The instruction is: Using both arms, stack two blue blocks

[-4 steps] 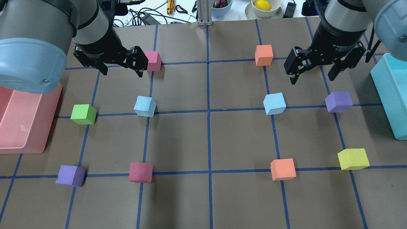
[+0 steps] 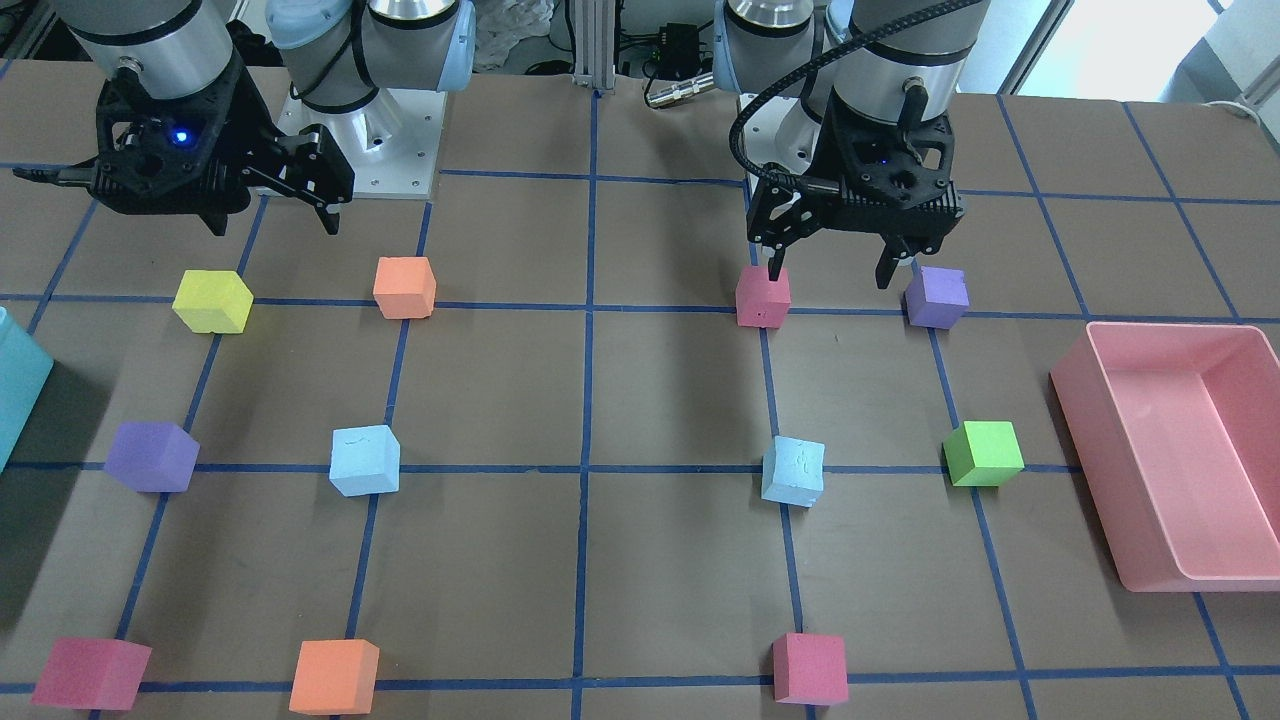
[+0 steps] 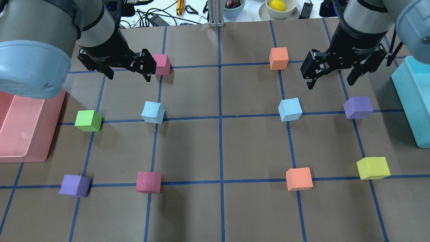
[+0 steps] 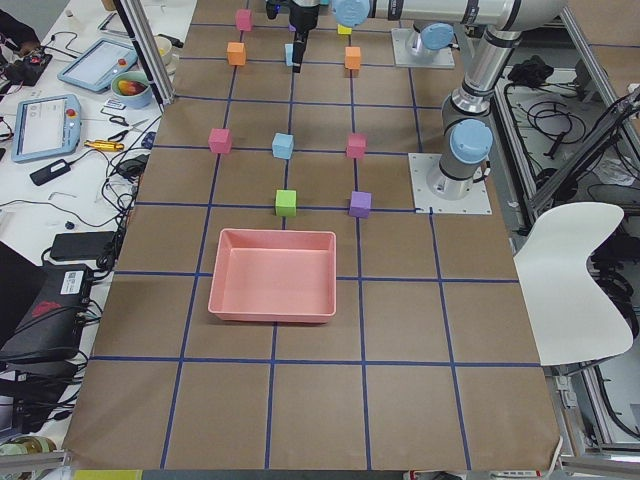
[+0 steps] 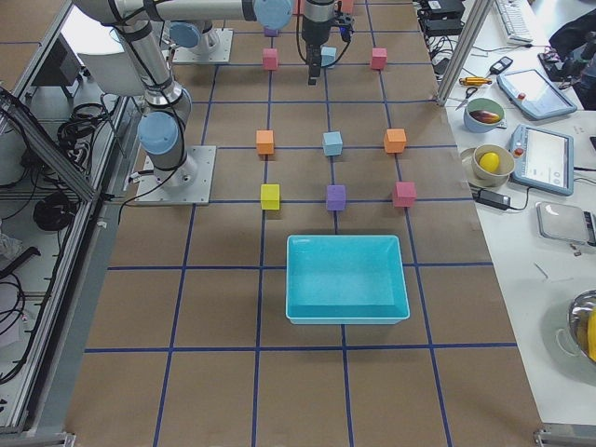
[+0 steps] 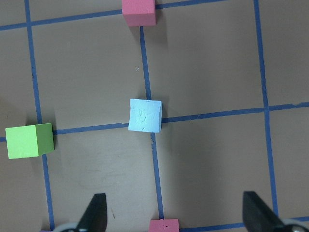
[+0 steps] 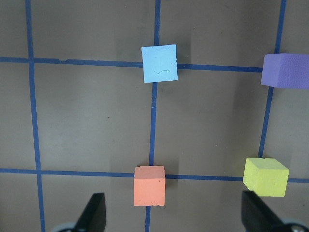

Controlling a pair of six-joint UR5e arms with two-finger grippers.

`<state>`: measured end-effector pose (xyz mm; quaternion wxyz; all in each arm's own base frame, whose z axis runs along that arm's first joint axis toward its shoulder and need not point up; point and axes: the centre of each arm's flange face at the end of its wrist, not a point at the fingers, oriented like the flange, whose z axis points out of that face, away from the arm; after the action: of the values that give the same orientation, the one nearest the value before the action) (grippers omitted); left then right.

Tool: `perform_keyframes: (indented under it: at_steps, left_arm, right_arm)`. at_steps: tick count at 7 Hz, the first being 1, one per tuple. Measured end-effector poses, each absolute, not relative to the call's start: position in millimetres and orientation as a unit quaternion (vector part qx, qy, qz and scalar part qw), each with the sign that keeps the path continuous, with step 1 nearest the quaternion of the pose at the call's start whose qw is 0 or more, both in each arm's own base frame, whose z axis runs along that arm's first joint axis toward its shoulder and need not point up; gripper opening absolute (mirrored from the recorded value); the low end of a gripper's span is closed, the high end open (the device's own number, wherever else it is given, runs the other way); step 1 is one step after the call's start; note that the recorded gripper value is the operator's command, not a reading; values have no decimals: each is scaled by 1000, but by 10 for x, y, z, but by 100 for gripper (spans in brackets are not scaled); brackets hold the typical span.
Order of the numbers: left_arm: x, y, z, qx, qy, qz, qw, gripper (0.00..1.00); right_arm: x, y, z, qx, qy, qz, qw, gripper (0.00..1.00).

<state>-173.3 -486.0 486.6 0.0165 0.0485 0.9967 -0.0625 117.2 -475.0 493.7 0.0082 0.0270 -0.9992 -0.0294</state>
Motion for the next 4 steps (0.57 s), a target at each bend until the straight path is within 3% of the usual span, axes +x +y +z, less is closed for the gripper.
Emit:
perform_keyframes:
  at_steps: [4]
  left_arm:
    - [-1734, -4852, 4857, 48, 997, -62, 16, 100]
  right_arm:
    - [1184, -4757, 4940, 28, -999, -26, 8, 100]
